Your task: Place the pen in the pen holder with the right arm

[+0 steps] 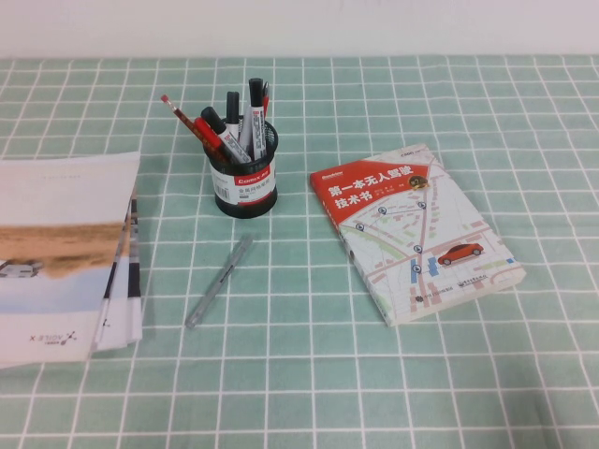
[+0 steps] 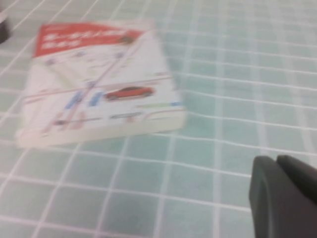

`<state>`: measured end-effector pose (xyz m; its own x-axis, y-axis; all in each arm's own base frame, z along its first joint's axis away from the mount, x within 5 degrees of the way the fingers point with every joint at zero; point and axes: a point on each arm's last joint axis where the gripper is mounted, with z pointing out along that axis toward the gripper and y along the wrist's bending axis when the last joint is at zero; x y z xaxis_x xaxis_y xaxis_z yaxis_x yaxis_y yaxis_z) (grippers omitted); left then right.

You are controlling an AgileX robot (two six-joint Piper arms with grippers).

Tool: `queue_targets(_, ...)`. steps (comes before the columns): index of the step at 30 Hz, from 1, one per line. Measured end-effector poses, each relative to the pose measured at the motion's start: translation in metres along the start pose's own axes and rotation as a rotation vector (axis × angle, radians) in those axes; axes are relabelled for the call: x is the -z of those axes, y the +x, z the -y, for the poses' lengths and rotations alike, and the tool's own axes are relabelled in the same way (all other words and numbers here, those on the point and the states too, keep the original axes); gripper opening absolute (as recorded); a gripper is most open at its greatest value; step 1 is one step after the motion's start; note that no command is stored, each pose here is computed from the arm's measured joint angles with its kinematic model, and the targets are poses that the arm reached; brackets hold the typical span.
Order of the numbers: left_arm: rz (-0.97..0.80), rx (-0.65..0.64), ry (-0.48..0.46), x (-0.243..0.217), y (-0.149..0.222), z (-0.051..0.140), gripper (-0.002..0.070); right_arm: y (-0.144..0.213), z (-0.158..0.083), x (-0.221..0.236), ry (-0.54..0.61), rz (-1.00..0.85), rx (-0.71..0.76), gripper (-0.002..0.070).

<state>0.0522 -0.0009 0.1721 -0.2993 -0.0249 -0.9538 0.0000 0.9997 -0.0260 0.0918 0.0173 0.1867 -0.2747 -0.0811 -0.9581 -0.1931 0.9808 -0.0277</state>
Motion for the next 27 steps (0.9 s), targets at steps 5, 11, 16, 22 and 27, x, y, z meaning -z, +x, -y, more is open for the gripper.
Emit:
queue_targets(5,0.000,0.000,0.000,0.000,0.000,0.000,-0.0004,0.007,0.004,0.018,0.054,0.065,-0.017,-0.0019)
queue_targets(11,0.000,0.000,0.000,0.000,0.000,0.000,-0.0004,0.018,0.003,0.033,0.063,0.055,-0.031,-0.0019)
queue_targets(16,0.000,0.000,0.000,0.000,0.000,0.000,-0.0004,0.024,0.002,0.035,0.057,0.014,-0.046,-0.0019)
queue_targets(22,0.000,0.000,0.000,0.000,0.000,0.000,-0.0004,0.024,0.002,0.035,0.055,0.004,-0.050,-0.0019)
queue_targets(27,0.000,0.000,0.000,0.000,0.000,0.000,-0.0004,0.024,0.002,0.035,0.054,0.004,-0.052,-0.0019)
